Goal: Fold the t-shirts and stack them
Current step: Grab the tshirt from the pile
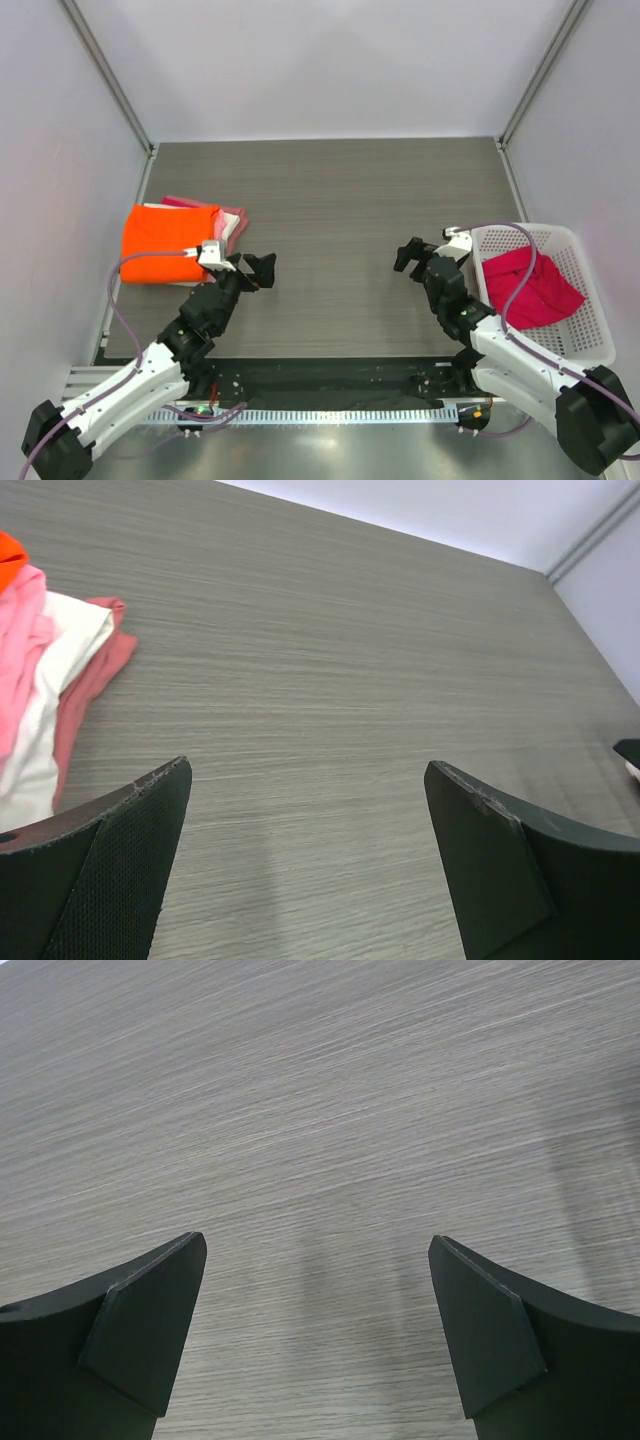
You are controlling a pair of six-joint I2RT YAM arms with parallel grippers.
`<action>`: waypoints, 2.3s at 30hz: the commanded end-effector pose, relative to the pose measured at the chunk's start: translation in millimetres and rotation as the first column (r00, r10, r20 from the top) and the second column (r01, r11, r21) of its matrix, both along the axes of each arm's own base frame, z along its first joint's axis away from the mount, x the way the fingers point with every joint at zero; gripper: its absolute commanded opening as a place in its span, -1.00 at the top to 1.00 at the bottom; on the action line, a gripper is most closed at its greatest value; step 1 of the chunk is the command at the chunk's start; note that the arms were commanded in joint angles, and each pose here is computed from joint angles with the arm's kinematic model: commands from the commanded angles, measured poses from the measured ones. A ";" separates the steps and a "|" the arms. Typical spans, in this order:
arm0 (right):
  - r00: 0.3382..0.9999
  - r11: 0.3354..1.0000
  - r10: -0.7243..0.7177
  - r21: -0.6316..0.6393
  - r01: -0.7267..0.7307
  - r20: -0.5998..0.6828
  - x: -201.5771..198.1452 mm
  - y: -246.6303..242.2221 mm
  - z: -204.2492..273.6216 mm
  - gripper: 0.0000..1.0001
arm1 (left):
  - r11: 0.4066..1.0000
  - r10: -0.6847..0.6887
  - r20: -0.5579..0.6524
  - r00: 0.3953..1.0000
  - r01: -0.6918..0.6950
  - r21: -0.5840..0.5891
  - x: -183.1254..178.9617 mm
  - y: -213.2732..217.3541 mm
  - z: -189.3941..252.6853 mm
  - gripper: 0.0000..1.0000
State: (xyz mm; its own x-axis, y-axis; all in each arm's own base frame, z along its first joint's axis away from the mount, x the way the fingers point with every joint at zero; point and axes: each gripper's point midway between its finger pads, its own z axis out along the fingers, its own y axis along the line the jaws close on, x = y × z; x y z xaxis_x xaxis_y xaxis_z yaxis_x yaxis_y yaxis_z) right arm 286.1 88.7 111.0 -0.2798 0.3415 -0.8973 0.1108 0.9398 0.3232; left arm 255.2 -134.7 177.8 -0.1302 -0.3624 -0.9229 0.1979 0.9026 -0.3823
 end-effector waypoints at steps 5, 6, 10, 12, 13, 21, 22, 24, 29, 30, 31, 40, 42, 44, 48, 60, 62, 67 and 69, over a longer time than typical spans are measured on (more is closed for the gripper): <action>0.997 0.999 -0.045 0.020 0.043 0.056 9.0 -2.5 22.9 -0.99 | 0.999 -0.033 0.061 0.998 0.034 -0.027 1.9 -7.8 29.4 -0.99; 0.997 0.999 -0.050 0.020 0.049 0.054 8.8 -3.6 22.4 -0.99 | 0.999 -0.024 0.054 0.998 0.025 -0.026 3.2 -7.2 30.0 -0.99; 0.996 0.994 -0.079 0.079 0.075 0.048 9.7 -2.2 28.3 -0.99 | 0.996 0.086 -0.023 0.996 -0.087 -0.016 12.8 5.3 23.3 -0.99; 0.997 0.993 -0.069 0.095 0.066 0.025 9.5 1.7 33.6 -0.99 | 0.997 0.079 -0.029 0.996 -0.080 -0.011 13.6 3.1 23.7 -0.99; 0.997 0.993 -0.070 0.096 0.067 0.021 9.1 1.9 35.6 -1.00 | 0.998 0.056 -0.021 0.998 -0.056 -0.016 12.5 -0.6 25.7 -0.99; 0.885 0.882 -0.464 -0.081 0.465 0.028 -16.6 -84.5 85.8 -0.99 | 0.998 0.048 0.022 0.999 -0.047 -0.049 5.0 4.6 29.2 -0.99; 0.863 0.858 -0.505 -0.095 0.504 0.023 -20.3 -93.1 91.7 -0.99 | 0.998 0.051 0.023 0.998 -0.050 -0.050 4.9 5.4 29.3 -1.00; 0.803 0.794 -0.596 -0.164 0.586 -0.017 -26.4 -118.2 104.0 -0.99 | 0.998 0.048 0.023 0.999 -0.047 -0.051 4.6 4.9 29.0 -0.99; 0.710 0.726 -0.688 -0.169 0.667 -0.152 -24.7 -166.1 107.3 -0.99 | 0.998 0.045 0.022 0.999 -0.044 -0.049 4.6 4.4 30.1 -0.99; 0.651 0.671 -0.741 -0.153 0.725 -0.166 -30.8 -190.7 109.1 -0.99 | 0.998 0.043 0.021 0.999 -0.042 -0.048 4.1 4.4 29.4 -0.99; 0.632 0.659 -0.750 -0.141 0.739 -0.195 -31.6 -199.4 104.5 -0.99 | 0.998 0.046 0.020 0.999 -0.045 -0.047 4.2 5.0 29.1 -0.99; 0.458 0.534 -0.735 -0.010 0.846 -0.500 -30.9 -253.0 -1.4 -0.92 | 0.998 0.045 0.019 0.999 -0.044 -0.047 4.0 4.9 29.1 -0.99; 0.428 0.508 -0.732 -0.008 0.861 -0.530 -26.2 -255.5 -21.2 -0.89 | 0.998 0.048 0.021 0.999 -0.047 -0.048 3.9 5.6 29.2 -0.99; 0.413 0.492 -0.735 -0.003 0.871 -0.538 -22.1 -257.4 -29.6 -0.87 | 0.998 0.048 0.021 0.999 -0.047 -0.046 3.9 5.7 29.1 -0.99; 0.356 0.459 -0.733 -0.034 0.888 -0.579 -24.5 -258.5 -57.7 -0.82 | 0.998 0.046 0.021 0.999 -0.045 -0.045 3.8 5.5 28.7 -0.99; 0.278 0.302 -0.849 0.020 0.953 -0.449 -61.9 -276.4 -18.7 0.98 | 0.998 0.051 0.022 0.998 -0.050 -0.043 4.2 6.4 28.7 -0.99; 0.309 0.296 -0.888 0.090 0.951 -0.340 -70.6 -277.9 35.9 0.98 | 0.998 0.048 0.020 0.999 -0.047 -0.041 4.6 5.2 28.2 -0.99; 0.522 0.483 -0.852 0.323 0.814 -0.042 -59.2 -258.5 209.1 0.98 | 0.998 0.042 0.019 0.999 -0.041 -0.041 5.2 3.3 29.0 -0.99; 0.651 0.610 -0.758 0.399 0.685 0.041 -46.7 -232.9 274.6 0.98 | 0.998 0.040 0.019 0.999 -0.039 -0.043 5.5 2.7 29.4 -0.99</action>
